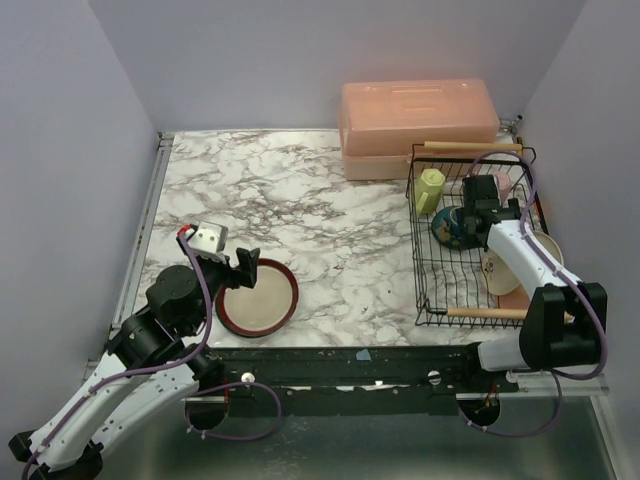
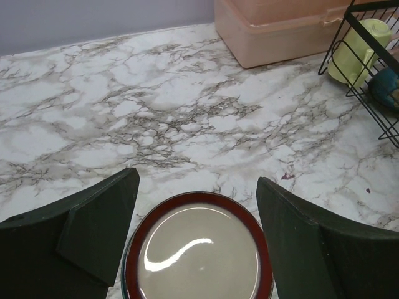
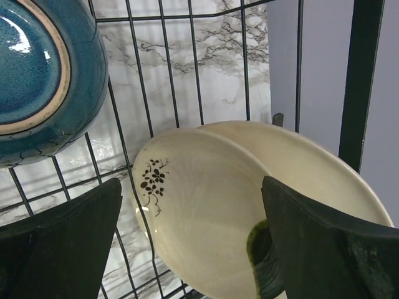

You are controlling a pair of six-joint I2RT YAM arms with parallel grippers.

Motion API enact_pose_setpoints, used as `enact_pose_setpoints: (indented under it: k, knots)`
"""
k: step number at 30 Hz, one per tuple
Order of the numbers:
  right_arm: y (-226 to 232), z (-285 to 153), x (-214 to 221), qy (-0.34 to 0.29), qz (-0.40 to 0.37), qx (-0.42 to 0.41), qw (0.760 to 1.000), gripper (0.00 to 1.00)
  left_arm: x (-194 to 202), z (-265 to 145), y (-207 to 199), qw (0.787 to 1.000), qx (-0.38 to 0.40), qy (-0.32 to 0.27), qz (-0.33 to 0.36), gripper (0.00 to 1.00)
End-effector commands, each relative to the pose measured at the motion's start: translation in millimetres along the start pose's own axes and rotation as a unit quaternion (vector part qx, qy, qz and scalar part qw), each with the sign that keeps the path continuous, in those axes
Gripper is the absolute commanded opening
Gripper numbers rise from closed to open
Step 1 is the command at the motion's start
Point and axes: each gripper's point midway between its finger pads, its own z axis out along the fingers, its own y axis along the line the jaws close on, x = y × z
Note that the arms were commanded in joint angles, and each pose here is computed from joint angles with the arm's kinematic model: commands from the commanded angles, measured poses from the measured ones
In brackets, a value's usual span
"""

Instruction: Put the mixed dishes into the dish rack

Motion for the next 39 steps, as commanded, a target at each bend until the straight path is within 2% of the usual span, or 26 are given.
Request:
enact_pose_setpoints:
  k: [1, 7, 10, 16, 22, 26, 31, 33, 37, 39]
  knots:
    - [-2.8, -1.7, 3.9, -0.009, 0.038, -0.010, 0.999, 0.95, 2.6, -1.0, -4.5, 1.000, 0.011, -0.004, 0.001, 0.85]
    - [-9.3, -9.9, 9.1, -0.019, 0.025, -0.014, 0.999, 0.88, 3.3, -1.6, -8.5, 1.000, 0.019, -0.004, 0.005, 0.86]
    - [-6.6, -20.0, 0.1, -0.049, 0.032, -0.044, 0.997, 0.84, 3.1, -1.6, -8.3, 1.000, 0.018, -0.004, 0.005, 0.86]
    - [-23.5, -17.2, -15.3, -0.067, 0.053, 0.006, 0.996, 0.89, 4.3, -0.8, -10.2, 1.000, 0.021, -0.001, 0.006, 0.86]
    - [-13.8, 9.6, -33.4, -0.043, 0.051, 0.010, 0.998, 0.92, 5.6, 0.1, -8.4, 1.000, 0.016, 0.002, 0.008, 0.86]
    - [-9.2, 23.5, -28.1, -0.020, 0.043, 0.013, 0.999, 0.91, 6.5, 0.7, -7.5, 1.000, 0.012, 0.003, 0.009, 0.86]
    - [-9.5, 19.6, -10.4, -0.016, 0.035, 0.013, 0.999, 0.91, 4.4, 0.3, -7.2, 1.000, 0.012, -0.001, 0.008, 0.86]
    - [-10.6, 16.1, -3.4, -0.019, 0.031, 0.011, 0.999, 0.87, 5.5, 0.3, -8.2, 1.000, 0.014, 0.000, 0.009, 0.86]
    - [-4.5, 9.7, 12.0, -0.028, 0.016, -0.014, 0.999, 0.73, 5.2, -0.1, -9.7, 1.000, 0.017, -0.001, 0.010, 0.87]
    - [-5.0, 6.1, 16.8, -0.037, 0.014, -0.018, 0.999, 0.70, 6.1, 0.1, -10.5, 1.000, 0.018, 0.000, 0.012, 0.87]
